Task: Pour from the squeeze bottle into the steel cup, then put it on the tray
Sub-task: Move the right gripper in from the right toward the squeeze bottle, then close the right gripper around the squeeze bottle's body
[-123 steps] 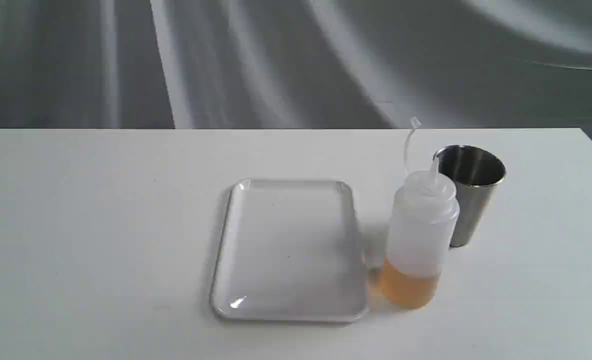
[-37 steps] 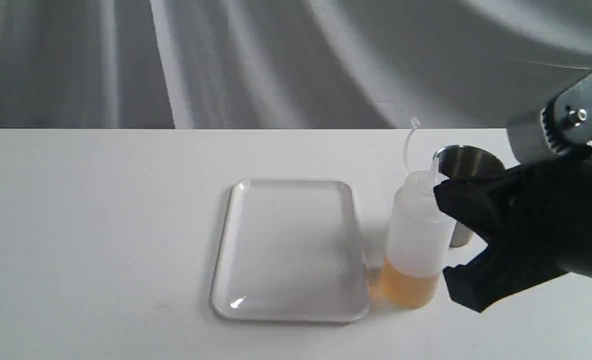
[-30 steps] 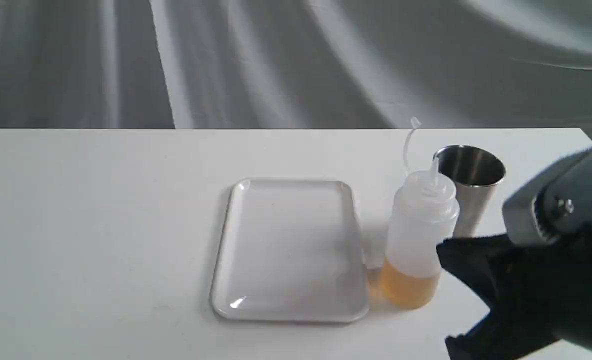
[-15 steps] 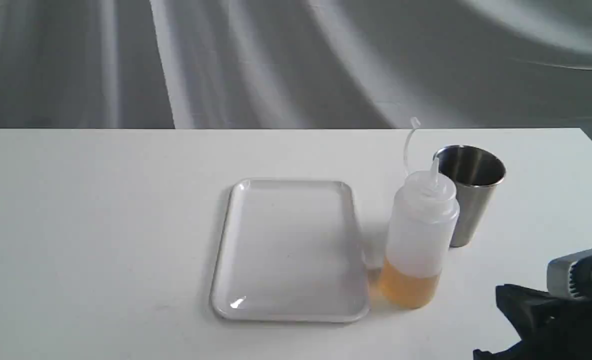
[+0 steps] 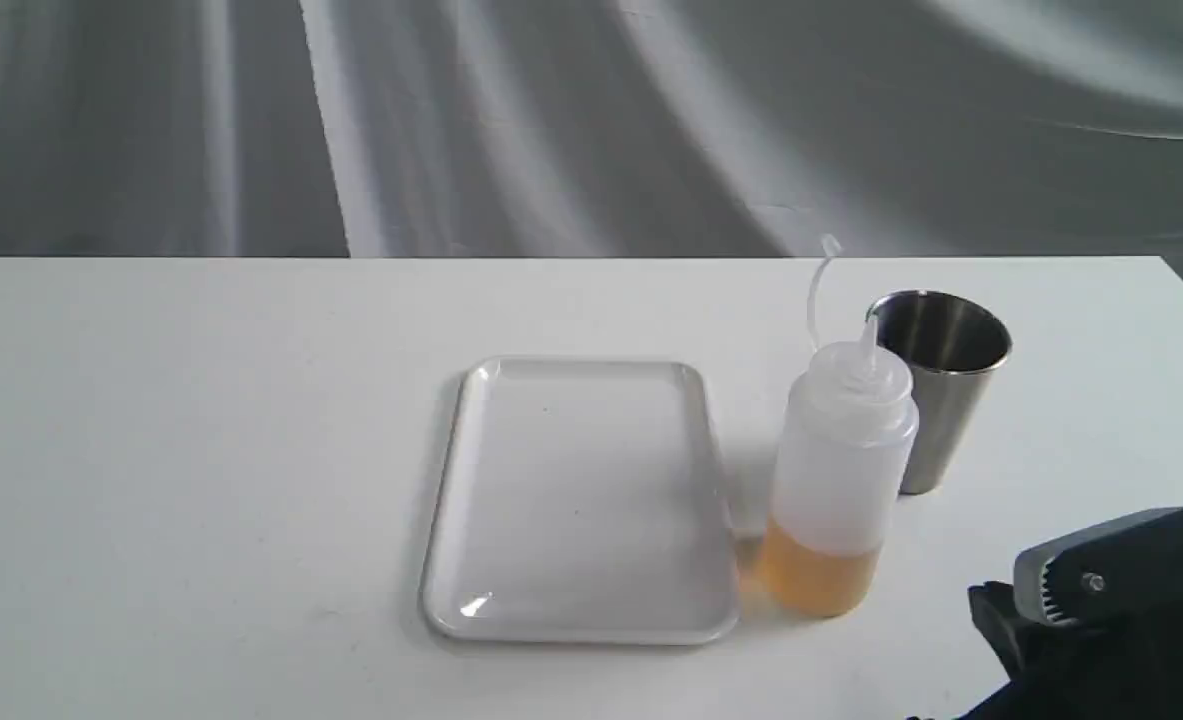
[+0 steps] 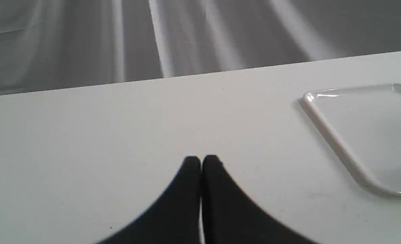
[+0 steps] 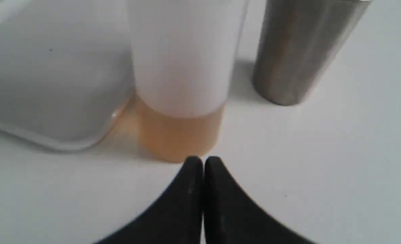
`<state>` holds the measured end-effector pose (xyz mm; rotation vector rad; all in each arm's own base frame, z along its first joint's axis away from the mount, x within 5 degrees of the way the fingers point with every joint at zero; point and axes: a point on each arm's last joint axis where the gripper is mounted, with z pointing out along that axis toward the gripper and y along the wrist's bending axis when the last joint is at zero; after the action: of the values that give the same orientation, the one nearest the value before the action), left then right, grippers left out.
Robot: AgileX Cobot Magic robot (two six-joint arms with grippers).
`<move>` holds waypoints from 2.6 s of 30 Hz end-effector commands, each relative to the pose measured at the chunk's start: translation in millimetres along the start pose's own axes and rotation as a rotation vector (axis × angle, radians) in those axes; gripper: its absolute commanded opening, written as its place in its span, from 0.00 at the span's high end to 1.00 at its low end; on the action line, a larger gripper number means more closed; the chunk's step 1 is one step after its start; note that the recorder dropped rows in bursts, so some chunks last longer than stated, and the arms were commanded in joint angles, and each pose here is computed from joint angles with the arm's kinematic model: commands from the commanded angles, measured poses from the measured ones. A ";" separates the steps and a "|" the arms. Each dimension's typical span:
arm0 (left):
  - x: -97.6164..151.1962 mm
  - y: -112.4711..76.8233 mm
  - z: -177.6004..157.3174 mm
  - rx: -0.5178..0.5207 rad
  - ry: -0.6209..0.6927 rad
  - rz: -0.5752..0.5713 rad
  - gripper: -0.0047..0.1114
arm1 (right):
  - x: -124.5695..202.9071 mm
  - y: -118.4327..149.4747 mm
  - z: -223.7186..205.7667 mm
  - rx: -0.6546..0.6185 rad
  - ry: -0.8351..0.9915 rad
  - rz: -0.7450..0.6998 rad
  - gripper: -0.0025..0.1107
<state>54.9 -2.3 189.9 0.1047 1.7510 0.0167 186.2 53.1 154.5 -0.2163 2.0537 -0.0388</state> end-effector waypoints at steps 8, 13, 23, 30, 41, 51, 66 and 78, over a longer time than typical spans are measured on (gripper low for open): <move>0.7 -0.4 0.2 0.006 -0.005 -0.002 0.96 | 14.7 4.4 15.0 -0.002 0.049 0.019 0.98; 0.7 -0.4 0.2 0.006 -0.005 -0.002 0.96 | 18.6 2.2 20.9 0.042 0.045 0.063 0.98; 0.7 -0.4 0.2 0.006 -0.005 -0.005 0.96 | 17.2 2.0 20.9 0.046 0.028 0.062 0.98; 0.7 -0.4 0.2 0.006 -0.005 -0.003 0.96 | 17.2 2.0 20.9 0.046 0.028 0.062 0.89; 0.7 -0.4 0.2 0.006 -0.005 -0.004 0.96 | 6.7 6.8 27.0 0.016 0.007 0.052 0.18; 0.7 -0.4 0.2 0.006 -0.005 -0.002 0.96 | -14.8 10.6 36.7 0.012 -0.056 0.074 0.15; 0.7 -0.4 0.2 0.006 -0.005 -0.004 0.96 | -19.6 22.0 77.8 0.027 -0.022 0.074 0.15; 0.7 -0.4 0.2 0.006 -0.005 -0.003 0.96 | -21.9 30.1 119.1 0.043 -0.010 0.077 0.15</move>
<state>54.9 -2.3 189.9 0.1047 1.7510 0.0167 292.0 95.7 112.8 -0.1183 2.0603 -0.0257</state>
